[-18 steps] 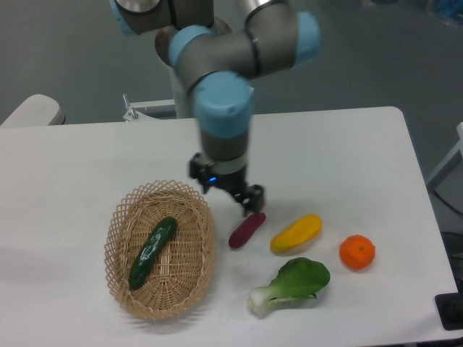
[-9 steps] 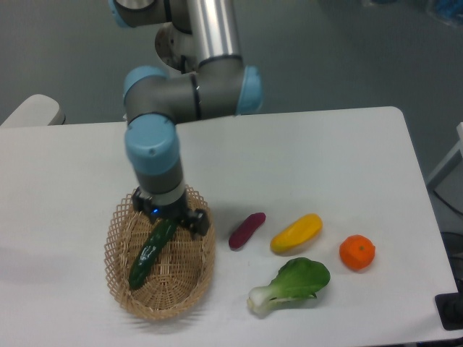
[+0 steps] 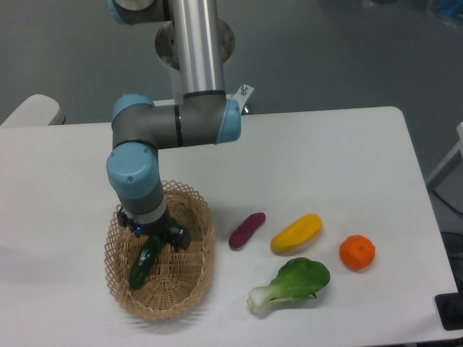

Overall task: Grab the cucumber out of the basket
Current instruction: 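Lower the gripper onto the cucumber and close around it, then lift the cucumber out of the basket and carry it away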

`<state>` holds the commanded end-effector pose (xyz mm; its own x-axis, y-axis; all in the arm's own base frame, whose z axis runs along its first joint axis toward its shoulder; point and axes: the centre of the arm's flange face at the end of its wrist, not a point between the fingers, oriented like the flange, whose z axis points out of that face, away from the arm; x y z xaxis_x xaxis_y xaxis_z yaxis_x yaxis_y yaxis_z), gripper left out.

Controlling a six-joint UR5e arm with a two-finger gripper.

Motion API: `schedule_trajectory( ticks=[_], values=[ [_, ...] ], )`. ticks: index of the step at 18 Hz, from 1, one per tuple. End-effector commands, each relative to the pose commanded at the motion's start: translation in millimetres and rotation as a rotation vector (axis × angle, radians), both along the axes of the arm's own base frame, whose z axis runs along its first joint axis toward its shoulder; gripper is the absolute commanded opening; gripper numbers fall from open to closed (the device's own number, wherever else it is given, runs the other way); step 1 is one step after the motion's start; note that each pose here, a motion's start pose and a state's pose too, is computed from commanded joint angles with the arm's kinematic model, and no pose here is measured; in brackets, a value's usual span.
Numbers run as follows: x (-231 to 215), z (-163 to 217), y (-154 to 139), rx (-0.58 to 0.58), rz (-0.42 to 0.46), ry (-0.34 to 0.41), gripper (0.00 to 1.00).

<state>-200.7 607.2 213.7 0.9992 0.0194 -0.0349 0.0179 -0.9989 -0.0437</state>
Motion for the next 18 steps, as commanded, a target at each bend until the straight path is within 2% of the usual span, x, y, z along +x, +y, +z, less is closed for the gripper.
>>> schedule_trajectory(
  ticks=[6, 7, 9, 10, 11, 12, 18],
  values=[
    [5.4, -8.7, 1.6, -0.008, -0.008, -0.001, 1.00],
    [4.8, -9.9, 2.0, -0.011, -0.007, 0.001, 0.93],
    [4.6, -8.4, 2.4, -0.009, -0.013, 0.002, 0.52],
    [4.5, -5.8, 2.8, -0.004, -0.017, 0.004, 0.36],
    [4.5, -5.8, 2.8, -0.004, -0.018, 0.004, 0.27],
    [4.0, -4.5, 3.6, -0.001, -0.018, 0.005, 0.21],
    [-8.1, 16.5, 8.2, 0.031, -0.029, 0.021, 0.20]
  ],
)
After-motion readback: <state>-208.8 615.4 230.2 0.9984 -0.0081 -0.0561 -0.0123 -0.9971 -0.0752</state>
